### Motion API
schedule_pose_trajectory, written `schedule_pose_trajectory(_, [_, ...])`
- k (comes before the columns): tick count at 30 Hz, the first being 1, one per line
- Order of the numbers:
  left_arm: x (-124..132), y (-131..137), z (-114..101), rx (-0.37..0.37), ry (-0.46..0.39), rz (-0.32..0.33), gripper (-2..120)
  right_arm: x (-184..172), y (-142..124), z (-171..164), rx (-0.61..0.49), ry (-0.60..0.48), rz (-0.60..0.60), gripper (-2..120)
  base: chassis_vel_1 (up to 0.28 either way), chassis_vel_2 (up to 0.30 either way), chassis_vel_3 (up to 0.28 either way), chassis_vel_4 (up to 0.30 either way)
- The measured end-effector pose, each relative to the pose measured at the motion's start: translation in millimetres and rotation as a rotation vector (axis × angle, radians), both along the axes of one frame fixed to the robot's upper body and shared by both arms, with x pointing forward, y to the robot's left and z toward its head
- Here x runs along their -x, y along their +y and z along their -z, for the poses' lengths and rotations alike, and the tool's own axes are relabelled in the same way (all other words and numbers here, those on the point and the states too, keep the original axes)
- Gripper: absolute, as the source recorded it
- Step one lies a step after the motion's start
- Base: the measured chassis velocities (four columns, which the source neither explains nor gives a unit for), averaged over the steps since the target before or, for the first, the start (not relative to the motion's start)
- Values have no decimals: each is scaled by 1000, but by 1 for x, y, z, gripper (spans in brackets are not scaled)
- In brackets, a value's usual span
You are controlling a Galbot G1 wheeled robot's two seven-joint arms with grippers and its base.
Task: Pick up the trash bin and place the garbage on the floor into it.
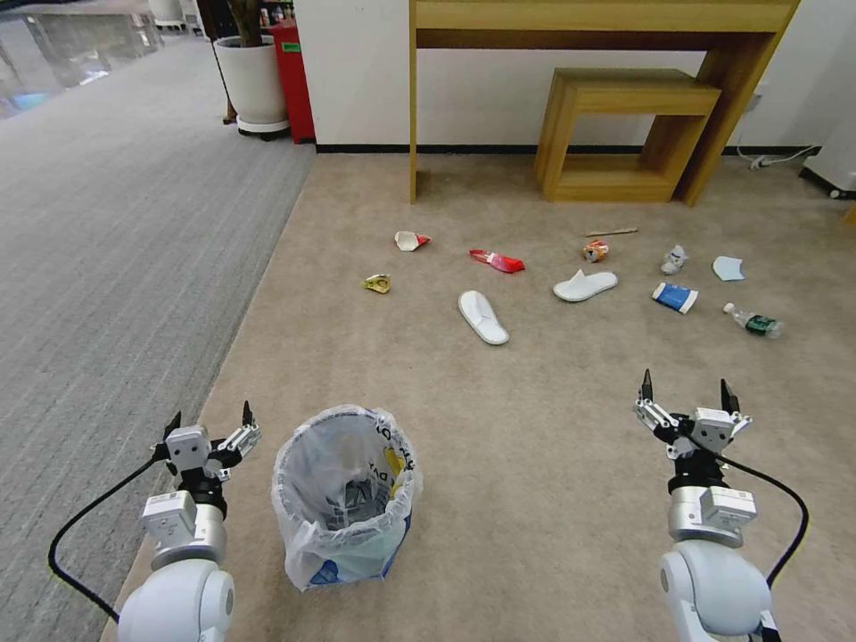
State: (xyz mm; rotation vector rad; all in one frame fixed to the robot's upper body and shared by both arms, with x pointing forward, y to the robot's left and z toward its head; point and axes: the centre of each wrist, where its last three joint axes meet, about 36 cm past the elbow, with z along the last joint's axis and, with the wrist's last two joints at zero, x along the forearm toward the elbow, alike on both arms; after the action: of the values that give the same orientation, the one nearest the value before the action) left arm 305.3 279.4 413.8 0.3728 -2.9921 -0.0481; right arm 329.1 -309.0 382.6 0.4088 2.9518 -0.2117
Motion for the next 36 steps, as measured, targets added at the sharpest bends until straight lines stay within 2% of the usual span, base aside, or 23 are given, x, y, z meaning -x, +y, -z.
schedule_pose_trajectory(6, [-4, -3, -8, 76, 24, 27, 100, 2, -1, 2, 5, 9, 2, 100, 0, 0, 0, 0])
schedule_pose_trajectory(8, [-5, -10, -16, 120, 44, 71, 100, 3, 0, 4, 4, 14, 1, 100, 0, 0, 0, 0])
schedule_pose_trajectory(15, [-4, -22, -18, 135, 92, 129, 100, 4, 0, 5, 7, 21, 0, 100, 0, 0, 0, 0])
schedule_pose_trajectory(18, [-4, -28, -12, 139, 129, 151, 100, 6, 1, 7, 6, 26, 1, 100, 0, 0, 0, 0])
schedule_pose_trajectory(26, [-7, -37, -4, 145, 178, 168, 100, 8, 4, 10, 6, 33, 6, 100, 0, 0, 0, 0])
schedule_pose_trajectory(36, [-7, -47, 22, 124, 266, 170, 100, 15, 2, 9, 9, 30, 24, 100, 0, 0, 0, 0])
